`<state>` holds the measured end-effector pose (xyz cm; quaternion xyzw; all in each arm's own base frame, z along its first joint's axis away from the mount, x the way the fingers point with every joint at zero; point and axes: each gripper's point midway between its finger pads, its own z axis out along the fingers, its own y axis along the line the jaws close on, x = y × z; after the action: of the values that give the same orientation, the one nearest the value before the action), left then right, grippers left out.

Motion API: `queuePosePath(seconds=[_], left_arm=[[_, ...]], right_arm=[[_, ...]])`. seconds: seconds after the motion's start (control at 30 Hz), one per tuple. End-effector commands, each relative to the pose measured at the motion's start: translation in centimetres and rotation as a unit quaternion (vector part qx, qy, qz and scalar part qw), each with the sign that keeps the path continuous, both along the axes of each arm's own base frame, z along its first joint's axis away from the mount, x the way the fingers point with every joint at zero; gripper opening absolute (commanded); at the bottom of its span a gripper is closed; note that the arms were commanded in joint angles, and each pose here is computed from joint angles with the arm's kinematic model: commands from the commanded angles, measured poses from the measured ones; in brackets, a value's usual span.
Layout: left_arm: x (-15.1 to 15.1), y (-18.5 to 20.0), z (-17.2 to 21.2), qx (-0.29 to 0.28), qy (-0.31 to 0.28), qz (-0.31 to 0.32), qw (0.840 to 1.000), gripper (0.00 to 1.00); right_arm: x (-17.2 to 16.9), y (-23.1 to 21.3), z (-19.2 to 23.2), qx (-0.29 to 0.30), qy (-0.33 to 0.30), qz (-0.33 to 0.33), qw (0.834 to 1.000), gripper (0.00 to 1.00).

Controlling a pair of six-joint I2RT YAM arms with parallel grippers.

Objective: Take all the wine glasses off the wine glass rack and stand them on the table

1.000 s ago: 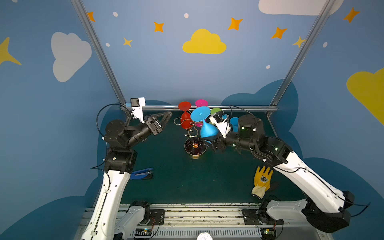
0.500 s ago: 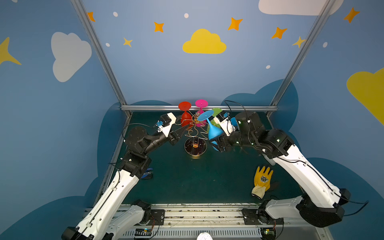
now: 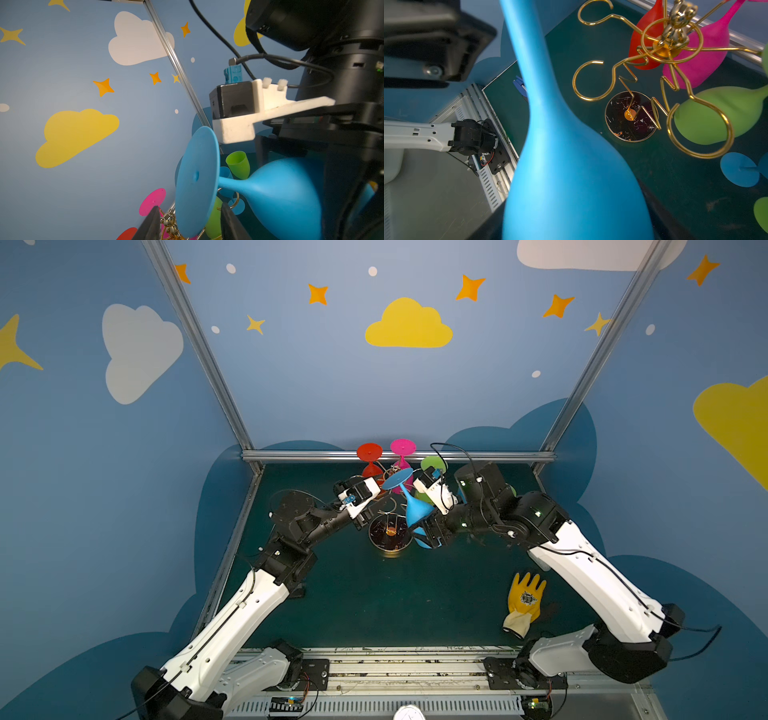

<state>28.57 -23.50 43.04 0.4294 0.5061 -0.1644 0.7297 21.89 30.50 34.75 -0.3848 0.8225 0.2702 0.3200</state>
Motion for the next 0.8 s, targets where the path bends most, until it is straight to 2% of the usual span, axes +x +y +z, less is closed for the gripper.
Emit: queuePosePath(seconds=[0.0,0.2,0.33,0.43,0.57,0.67,0.77], left_arm=[[-0.1,0.2,2.1,-0.008,-0.027,0.008,1.0,0.42],[-0.1,0.1,1.9,-0.01,-0.023,0.009,1.0,0.27],[-0.1,0.2,1.8,-0.012,-0.018,0.01,1.0,0.15],[0.0,0.5,1.9,-0.02,-0.013,0.018,1.0,0.06],[0.4,1.2,1.9,-0.038,0.001,0.04,0.998,0.03],[0.6,1.4,1.6,-0.049,0.027,0.045,0.997,0.03],[1.2,2.0,1.1,-0.074,0.064,0.067,0.993,0.03]], right_arm=[[-1.0,0.5,0.4,0.01,0.012,0.014,1.0,0.27],[-1.4,0.7,-0.8,0.004,0.028,0.015,1.0,0.28],[-1.6,0.7,-1.4,0.002,0.038,0.015,0.999,0.32],[-1.8,0.6,-1.4,0.007,0.04,0.014,0.999,0.42],[-1.7,0.3,-0.4,0.025,0.027,0.009,0.999,0.68],[-1.4,0.1,0.8,0.055,0.027,0.006,0.998,0.79],[-1.2,-0.2,2.1,0.098,0.034,0.005,0.995,0.82]])
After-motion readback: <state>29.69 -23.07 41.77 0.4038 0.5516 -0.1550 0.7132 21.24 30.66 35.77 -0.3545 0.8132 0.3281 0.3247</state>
